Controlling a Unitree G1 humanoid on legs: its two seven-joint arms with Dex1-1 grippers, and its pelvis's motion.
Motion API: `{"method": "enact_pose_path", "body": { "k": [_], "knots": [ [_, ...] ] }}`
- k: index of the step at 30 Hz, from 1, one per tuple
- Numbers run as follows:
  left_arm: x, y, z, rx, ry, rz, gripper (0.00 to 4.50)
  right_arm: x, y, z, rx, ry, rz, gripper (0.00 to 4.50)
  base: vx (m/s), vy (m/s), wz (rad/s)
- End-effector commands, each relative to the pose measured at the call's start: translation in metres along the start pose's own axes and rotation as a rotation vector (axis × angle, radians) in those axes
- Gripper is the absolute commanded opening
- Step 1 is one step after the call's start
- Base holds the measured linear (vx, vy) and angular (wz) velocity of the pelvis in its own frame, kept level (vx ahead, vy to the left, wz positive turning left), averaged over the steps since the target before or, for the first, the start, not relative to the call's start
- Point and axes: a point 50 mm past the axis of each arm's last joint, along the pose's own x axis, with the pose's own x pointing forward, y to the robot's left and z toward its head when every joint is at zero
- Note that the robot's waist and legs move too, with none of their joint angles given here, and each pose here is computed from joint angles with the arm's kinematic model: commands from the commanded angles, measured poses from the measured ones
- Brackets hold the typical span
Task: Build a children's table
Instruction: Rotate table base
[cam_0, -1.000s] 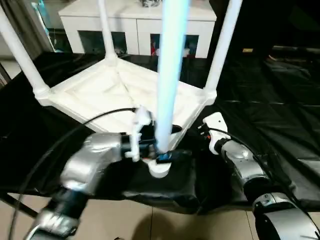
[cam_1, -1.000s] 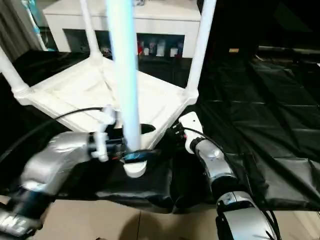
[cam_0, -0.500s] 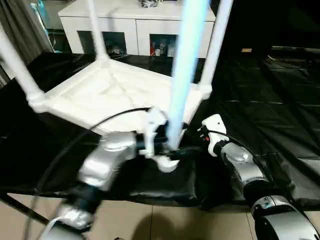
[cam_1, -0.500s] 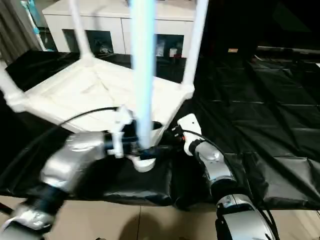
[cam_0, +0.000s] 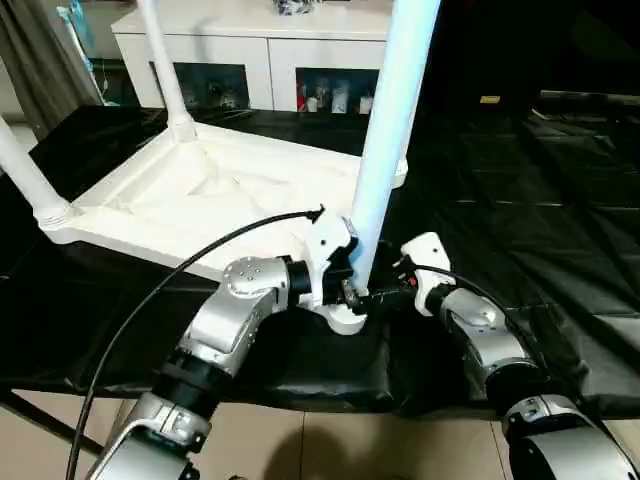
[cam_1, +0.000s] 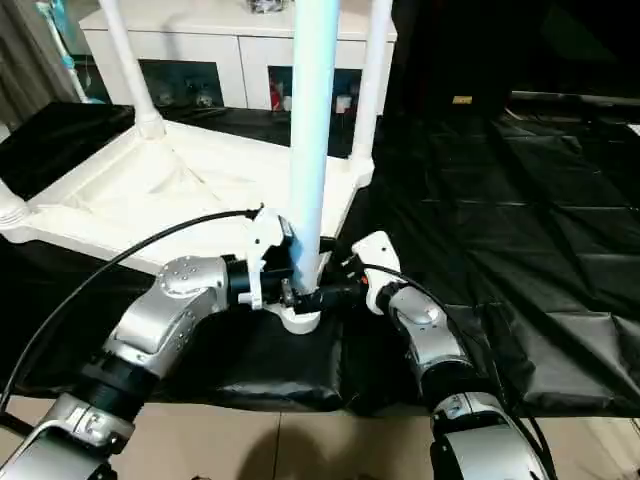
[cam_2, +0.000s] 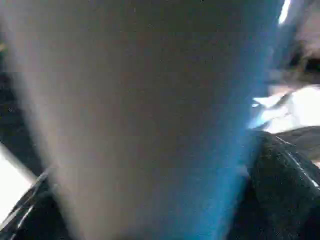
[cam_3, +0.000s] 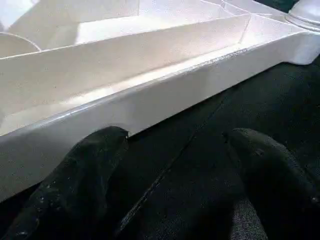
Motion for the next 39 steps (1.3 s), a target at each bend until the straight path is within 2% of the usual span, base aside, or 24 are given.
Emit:
{"method": "enact_pose_path", "body": {
  "k": [1,3,4,6,8,10,14,17,20,23,33,34,39],
  "knots": [
    [0.004,0.009,-0.003,0.047,0.057,0.077,4.49,0.004,-0.001,0.016,-0.037,-0.07,0.001,3.94,0.0,0.0,0.0],
    [0.001,0.014,-0.004,0.046,0.056,0.105,4.49,0.0,-0.008,0.017,-0.027,-0.084,-0.015,3.94,0.0,0.0,0.0],
    [-0.002,0.013,0.0,0.023,0.014,0.072,4.49,-0.005,-0.017,0.019,-0.016,-0.103,-0.019,3.94,0.0,0.0,0.0],
    [-0.006,0.008,0.005,-0.016,-0.053,-0.012,4.49,-0.012,-0.024,0.02,-0.016,-0.126,-0.005,3.94,0.0,0.0,0.0],
    [-0.01,0.003,0.006,-0.023,-0.064,-0.088,4.49,-0.018,-0.03,0.021,-0.015,-0.143,0.009,3.94,0.0,0.0,0.0],
    [-0.013,0.001,0.004,-0.015,-0.053,-0.125,4.49,-0.021,-0.033,0.02,-0.026,-0.147,0.018,3.94,0.0,0.0,0.0],
    [-0.026,-0.005,-0.008,0.017,0.036,-0.247,4.49,-0.031,-0.038,0.02,-0.072,-0.148,0.077,3.94,0.0,0.0,0.0],
    [-0.035,-0.002,-0.014,0.043,0.113,-0.284,4.49,-0.035,-0.037,0.02,-0.094,-0.145,0.139,3.94,0.0,0.0,0.0],
    [-0.048,0.012,-0.02,0.098,0.241,-0.259,4.49,-0.041,-0.034,0.017,-0.147,-0.101,0.239,3.94,0.0,0.0,0.0],
    [-0.054,0.023,-0.021,0.142,0.307,-0.223,4.49,-0.045,-0.031,0.015,-0.178,-0.075,0.295,3.94,0.0,0.0,0.0],
    [-0.063,0.042,-0.022,0.218,0.429,-0.195,4.49,-0.058,-0.019,0.015,-0.215,-0.047,0.484,3.94,0.0,0.0,0.0],
    [-0.063,0.044,-0.023,0.224,0.443,-0.188,4.2,-0.06,-0.018,0.016,-0.221,-0.041,0.513,3.94,0.0,0.0,0.0],
    [-0.059,0.048,-0.024,0.243,0.477,-0.182,3.93,-0.067,-0.013,0.022,-0.247,-0.028,0.592,3.94,0.0,0.0,0.0]
  ]
}}
